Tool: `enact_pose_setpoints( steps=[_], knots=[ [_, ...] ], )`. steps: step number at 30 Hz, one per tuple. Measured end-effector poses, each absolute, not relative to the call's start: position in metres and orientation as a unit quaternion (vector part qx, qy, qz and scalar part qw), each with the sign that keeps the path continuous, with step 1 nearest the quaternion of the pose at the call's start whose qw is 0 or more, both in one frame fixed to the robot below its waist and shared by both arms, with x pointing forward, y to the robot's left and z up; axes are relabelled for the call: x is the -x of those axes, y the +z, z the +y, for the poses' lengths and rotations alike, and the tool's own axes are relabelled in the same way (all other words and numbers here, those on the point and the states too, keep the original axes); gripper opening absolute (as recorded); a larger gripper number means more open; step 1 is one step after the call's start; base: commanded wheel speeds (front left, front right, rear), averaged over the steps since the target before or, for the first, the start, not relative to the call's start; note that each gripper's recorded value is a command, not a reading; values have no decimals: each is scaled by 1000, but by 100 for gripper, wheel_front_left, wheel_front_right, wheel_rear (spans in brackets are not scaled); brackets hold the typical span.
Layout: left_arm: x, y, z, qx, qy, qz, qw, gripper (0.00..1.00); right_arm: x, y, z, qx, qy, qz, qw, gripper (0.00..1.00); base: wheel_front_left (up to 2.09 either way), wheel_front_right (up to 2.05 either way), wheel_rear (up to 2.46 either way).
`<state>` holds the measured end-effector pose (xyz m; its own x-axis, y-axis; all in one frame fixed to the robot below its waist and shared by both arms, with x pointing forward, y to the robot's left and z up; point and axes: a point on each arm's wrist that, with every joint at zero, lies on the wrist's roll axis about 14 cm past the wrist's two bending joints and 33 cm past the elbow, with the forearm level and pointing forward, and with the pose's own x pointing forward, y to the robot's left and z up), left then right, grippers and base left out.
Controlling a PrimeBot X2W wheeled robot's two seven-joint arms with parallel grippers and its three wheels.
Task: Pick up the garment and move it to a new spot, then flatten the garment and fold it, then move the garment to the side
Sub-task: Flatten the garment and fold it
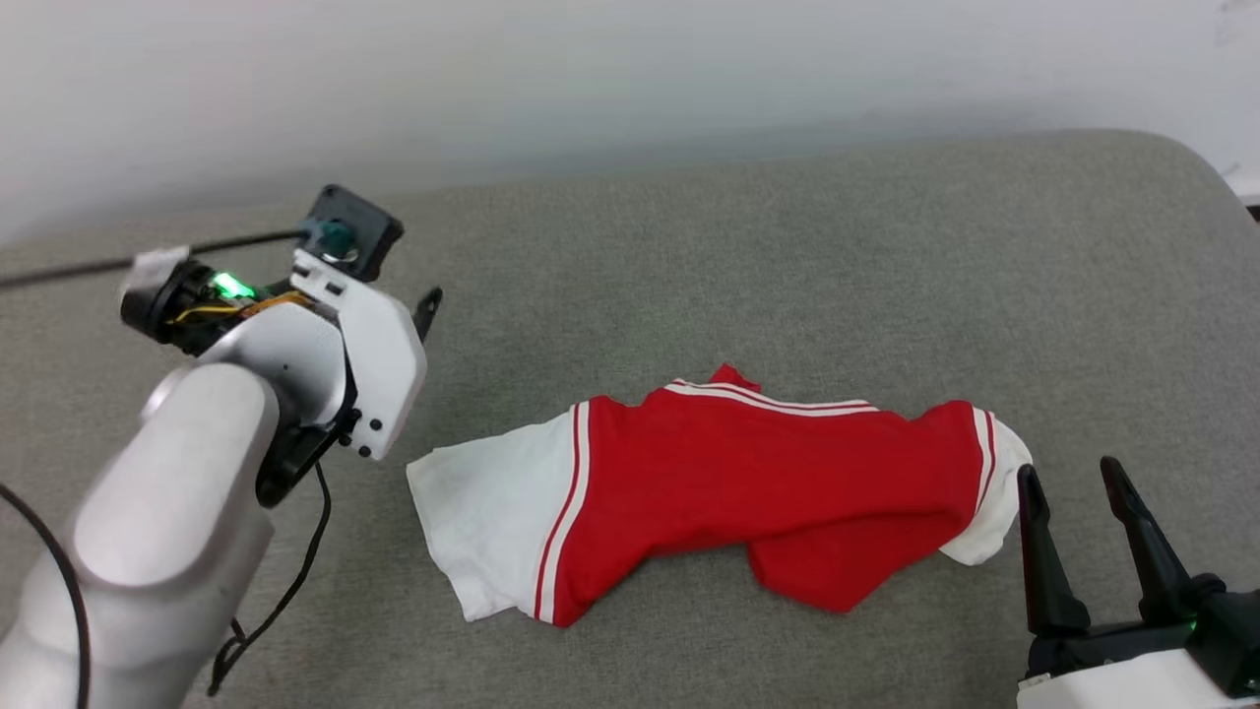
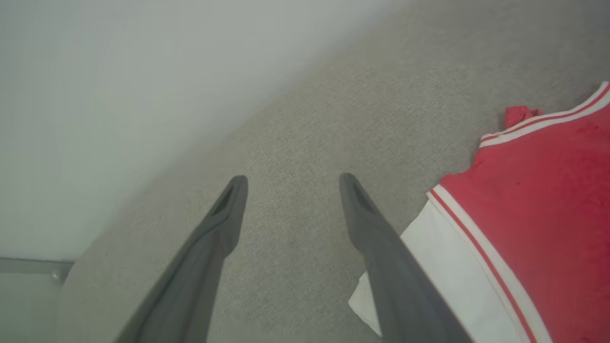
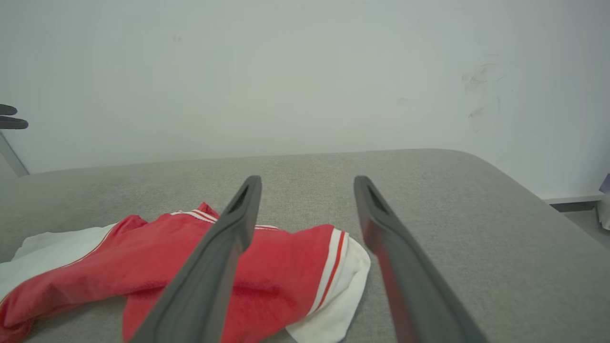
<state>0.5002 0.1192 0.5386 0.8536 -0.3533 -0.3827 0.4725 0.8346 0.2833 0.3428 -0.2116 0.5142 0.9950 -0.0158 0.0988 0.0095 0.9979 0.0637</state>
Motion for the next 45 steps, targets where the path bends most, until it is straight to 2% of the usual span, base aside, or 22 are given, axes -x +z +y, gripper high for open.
enact_pose_setpoints(
  steps=[5,12,18,24,25,26,27,29,30,39,42,45],
  knots=[
    [-490,499,105,-218,-274,304,886,100,-350,507,-211,-26,-6,-39,999,100,0,0,0],
    [-464,445,110,-272,-312,464,783,100,-361,496,-209,-16,-5,-23,1000,100,0,0,0],
    [-445,406,118,-314,-329,541,707,100,-371,491,-211,-12,-9,-17,1000,100,0,0,0],
    [-442,382,124,-350,-336,563,669,100,-375,486,-211,-8,-10,-10,1000,100,0,0,0],
    [-442,380,123,-350,-339,563,667,71,-375,485,-211,-8,-10,-8,1000,100,0,0,0],
    [-443,380,123,-352,-341,559,669,11,-375,484,-211,-8,-11,-6,1000,100,0,0,0],
    [-444,380,123,-351,-343,556,671,0,-375,484,-211,-9,-11,-6,1000,100,0,0,0],
    [-443,381,122,-345,-345,552,676,0,-375,484,-210,-10,-10,-6,1000,100,0,0,0],
    [-452,388,128,-341,-334,540,693,0,-375,485,-208,-11,-7,-9,1000,100,0,0,0],
    [-516,435,171,-324,-248,467,785,0,-371,492,-213,-8,-15,-17,1000,100,0,0,0],
    [-533,437,183,-313,-221,453,805,0,-369,489,-218,-5,-21,-12,1000,100,0,0,0],
    [-543,428,201,-318,-193,452,811,0,-368,485,-221,-2,-25,-5,1000,100,0,0,0]
  ],
)
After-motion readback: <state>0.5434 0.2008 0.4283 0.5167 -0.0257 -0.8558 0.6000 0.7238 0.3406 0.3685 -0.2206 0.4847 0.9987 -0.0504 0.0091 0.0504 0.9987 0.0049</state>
